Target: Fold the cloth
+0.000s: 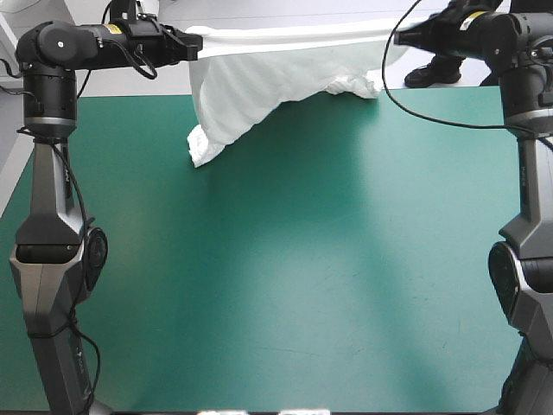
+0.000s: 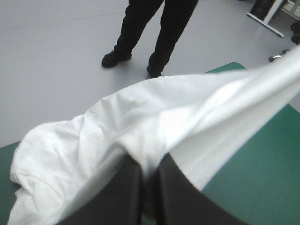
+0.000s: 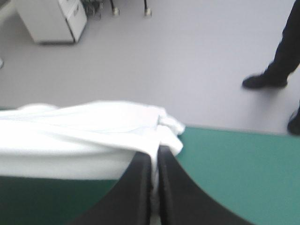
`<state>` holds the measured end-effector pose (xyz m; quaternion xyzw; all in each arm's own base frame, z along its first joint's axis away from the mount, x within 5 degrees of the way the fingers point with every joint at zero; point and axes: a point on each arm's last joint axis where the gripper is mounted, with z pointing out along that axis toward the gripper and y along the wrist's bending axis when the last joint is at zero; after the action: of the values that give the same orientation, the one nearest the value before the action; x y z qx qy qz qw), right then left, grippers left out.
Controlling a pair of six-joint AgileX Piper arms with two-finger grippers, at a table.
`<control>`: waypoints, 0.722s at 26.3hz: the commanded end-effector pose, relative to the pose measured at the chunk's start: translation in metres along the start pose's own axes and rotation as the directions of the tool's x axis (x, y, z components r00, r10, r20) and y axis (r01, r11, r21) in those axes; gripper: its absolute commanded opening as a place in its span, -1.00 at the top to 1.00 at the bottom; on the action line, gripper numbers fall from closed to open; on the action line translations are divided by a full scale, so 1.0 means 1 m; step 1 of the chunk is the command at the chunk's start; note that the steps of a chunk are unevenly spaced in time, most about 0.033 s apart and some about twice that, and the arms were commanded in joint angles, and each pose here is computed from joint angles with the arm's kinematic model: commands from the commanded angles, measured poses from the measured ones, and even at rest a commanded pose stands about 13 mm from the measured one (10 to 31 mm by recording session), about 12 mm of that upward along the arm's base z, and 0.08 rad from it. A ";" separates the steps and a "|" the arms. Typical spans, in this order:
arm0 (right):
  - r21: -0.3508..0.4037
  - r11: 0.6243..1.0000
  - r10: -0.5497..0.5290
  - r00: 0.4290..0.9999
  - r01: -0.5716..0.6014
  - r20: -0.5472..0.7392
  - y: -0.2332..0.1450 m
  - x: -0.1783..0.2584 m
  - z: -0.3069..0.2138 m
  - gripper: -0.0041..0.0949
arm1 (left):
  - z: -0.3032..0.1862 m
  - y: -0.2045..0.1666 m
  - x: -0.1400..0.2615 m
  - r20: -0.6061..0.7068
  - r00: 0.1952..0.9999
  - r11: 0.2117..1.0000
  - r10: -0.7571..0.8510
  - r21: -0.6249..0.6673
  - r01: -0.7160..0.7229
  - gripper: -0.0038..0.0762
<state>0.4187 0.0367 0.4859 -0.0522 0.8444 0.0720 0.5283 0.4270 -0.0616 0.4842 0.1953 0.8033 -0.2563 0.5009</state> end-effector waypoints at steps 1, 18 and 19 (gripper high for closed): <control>-0.012 1.000 -0.030 0.995 0.029 -0.099 -0.001 0.015 -0.013 0.95 | -0.032 -0.013 -0.010 0.014 0.999 0.999 -0.037 -0.011 0.037 0.89; -0.054 0.998 -0.041 0.813 0.012 -0.581 0.014 0.129 -0.031 0.95 | -0.032 -0.018 0.096 -0.402 0.863 0.951 -0.306 -0.087 0.296 0.93; -0.058 0.998 -0.050 0.800 0.018 -0.598 0.016 0.137 -0.034 0.95 | -0.035 -0.023 0.099 -0.410 0.860 0.952 -0.303 -0.083 0.296 0.93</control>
<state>0.3513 0.0498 0.3651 -0.0865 0.9677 0.0968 0.2159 0.3824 -0.0534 0.3908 0.0975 0.9173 -0.2777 0.2683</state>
